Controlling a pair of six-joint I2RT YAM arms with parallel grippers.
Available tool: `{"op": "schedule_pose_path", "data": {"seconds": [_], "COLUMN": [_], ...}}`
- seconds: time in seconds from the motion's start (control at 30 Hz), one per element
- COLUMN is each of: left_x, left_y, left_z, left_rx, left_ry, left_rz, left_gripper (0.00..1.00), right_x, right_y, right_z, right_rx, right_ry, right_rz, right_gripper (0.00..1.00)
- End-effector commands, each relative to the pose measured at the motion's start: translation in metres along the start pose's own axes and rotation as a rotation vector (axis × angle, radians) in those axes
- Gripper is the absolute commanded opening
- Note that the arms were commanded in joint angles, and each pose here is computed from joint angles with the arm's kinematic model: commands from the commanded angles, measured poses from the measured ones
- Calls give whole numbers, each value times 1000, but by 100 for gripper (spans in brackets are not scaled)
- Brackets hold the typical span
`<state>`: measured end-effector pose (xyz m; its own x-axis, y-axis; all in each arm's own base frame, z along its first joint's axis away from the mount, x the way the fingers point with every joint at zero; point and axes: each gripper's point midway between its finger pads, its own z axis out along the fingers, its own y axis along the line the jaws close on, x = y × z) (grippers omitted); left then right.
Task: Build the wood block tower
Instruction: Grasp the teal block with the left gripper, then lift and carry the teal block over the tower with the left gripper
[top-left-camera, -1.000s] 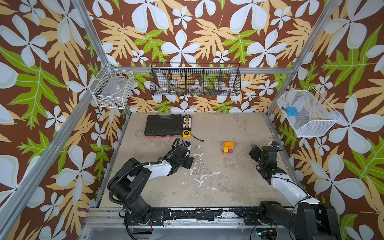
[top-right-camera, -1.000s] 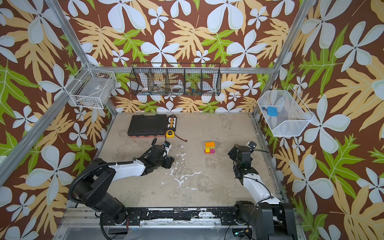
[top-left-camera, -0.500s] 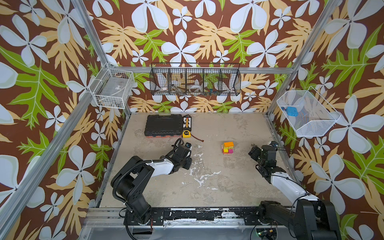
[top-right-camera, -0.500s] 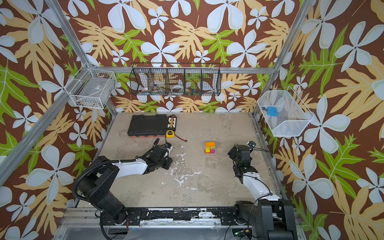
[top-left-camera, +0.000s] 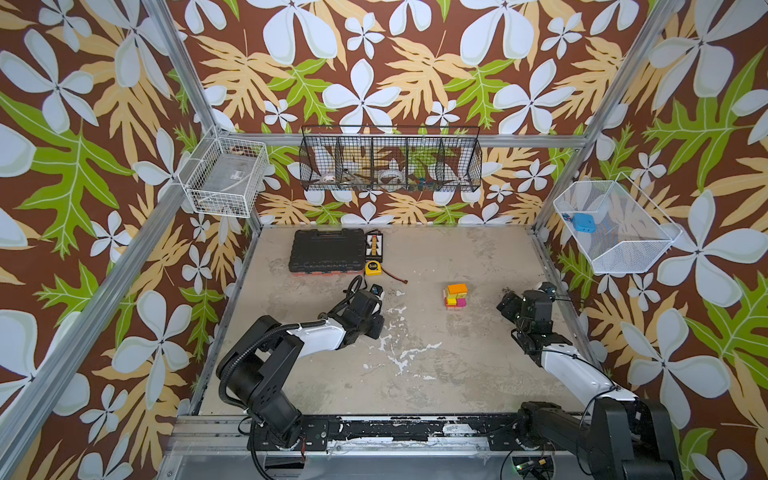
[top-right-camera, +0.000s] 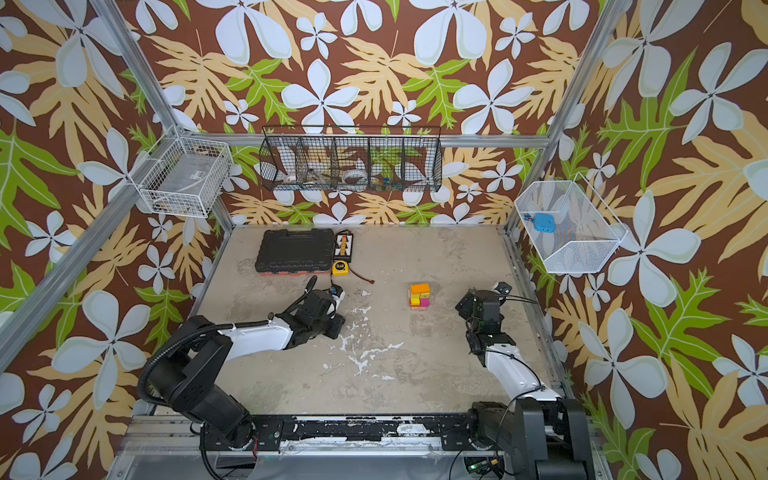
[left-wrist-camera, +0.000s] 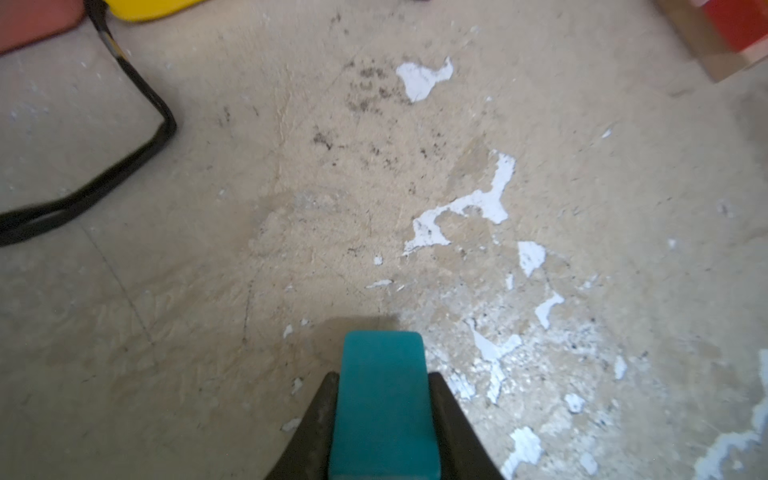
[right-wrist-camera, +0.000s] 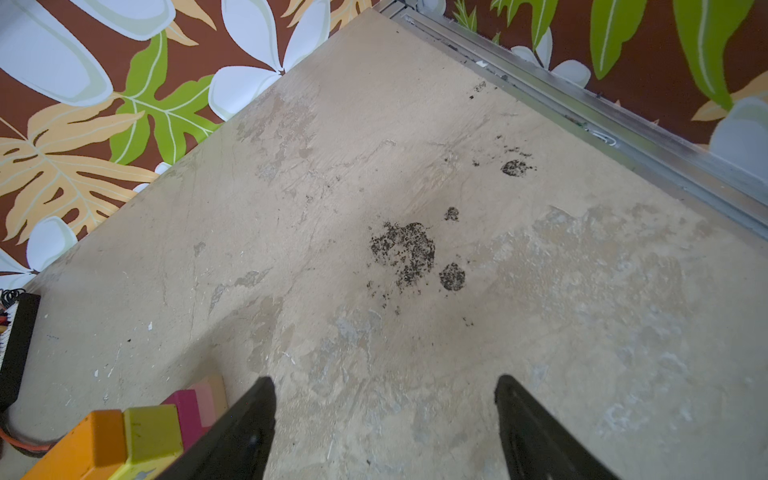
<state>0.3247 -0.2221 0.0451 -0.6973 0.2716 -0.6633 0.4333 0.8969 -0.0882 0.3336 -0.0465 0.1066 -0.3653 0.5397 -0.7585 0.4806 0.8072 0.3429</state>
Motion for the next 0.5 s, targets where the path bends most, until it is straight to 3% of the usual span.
{"op": "schedule_pose_path", "data": {"seconds": [0.0, 0.23, 0.47], "left_x": [-33, -113, -174], "left_y": [-13, -41, -73], "left_z": [-16, -64, -100], "left_rx": [62, 180, 303], "left_ry": [-105, -322, -451], "left_rz": [12, 92, 189], "left_gripper": [6, 0, 0], "right_x": [-7, -6, -6], "right_y": [5, 5, 5], "right_z": [0, 0, 1], "right_rx": [-15, -14, -11], "right_ry": [-21, -17, -15], "right_rz": [-2, -4, -4], "right_gripper": [83, 82, 82]}}
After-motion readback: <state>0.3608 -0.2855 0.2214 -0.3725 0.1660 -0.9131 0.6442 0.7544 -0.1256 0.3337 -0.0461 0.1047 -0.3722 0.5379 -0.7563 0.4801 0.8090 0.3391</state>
